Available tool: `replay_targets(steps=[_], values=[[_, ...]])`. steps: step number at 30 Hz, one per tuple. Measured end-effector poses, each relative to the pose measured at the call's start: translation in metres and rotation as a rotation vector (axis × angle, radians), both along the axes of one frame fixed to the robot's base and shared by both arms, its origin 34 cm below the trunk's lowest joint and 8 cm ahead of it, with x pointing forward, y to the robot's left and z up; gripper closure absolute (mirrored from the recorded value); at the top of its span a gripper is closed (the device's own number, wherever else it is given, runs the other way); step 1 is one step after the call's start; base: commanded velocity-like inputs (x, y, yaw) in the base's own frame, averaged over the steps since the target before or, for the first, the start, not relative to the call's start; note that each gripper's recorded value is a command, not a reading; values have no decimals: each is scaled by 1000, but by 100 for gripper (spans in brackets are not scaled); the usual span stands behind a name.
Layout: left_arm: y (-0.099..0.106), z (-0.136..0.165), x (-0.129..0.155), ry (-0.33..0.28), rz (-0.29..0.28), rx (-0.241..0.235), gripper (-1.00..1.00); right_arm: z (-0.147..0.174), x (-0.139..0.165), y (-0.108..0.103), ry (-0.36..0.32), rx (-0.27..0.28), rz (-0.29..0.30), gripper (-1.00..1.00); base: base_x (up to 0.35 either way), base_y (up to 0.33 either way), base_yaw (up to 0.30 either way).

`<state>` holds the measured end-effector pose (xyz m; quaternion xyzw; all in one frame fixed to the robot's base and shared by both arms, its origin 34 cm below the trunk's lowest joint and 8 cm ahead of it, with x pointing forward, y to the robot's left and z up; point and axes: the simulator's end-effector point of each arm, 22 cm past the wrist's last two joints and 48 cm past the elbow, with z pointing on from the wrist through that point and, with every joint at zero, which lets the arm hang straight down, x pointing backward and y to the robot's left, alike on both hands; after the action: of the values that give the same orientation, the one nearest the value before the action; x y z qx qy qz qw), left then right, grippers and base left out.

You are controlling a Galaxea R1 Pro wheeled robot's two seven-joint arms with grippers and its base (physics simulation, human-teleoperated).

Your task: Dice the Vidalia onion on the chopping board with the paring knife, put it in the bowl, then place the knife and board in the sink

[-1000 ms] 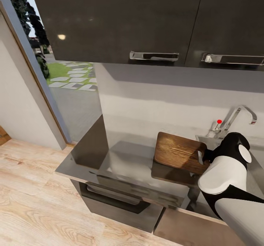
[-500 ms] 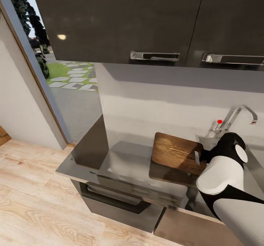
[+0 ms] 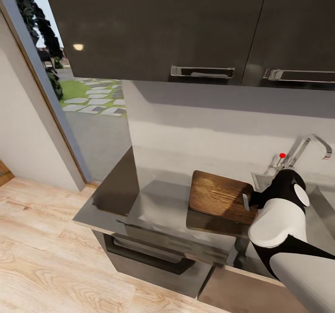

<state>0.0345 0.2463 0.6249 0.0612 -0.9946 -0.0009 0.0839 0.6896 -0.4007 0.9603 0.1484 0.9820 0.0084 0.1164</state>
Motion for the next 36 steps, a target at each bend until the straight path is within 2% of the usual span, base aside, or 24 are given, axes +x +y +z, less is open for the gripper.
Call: replay_targets(steps=[36], values=[[0,0,0,0,-1,0,-100,-1,-1,-1,4,-7,0,100,36,26,0]])
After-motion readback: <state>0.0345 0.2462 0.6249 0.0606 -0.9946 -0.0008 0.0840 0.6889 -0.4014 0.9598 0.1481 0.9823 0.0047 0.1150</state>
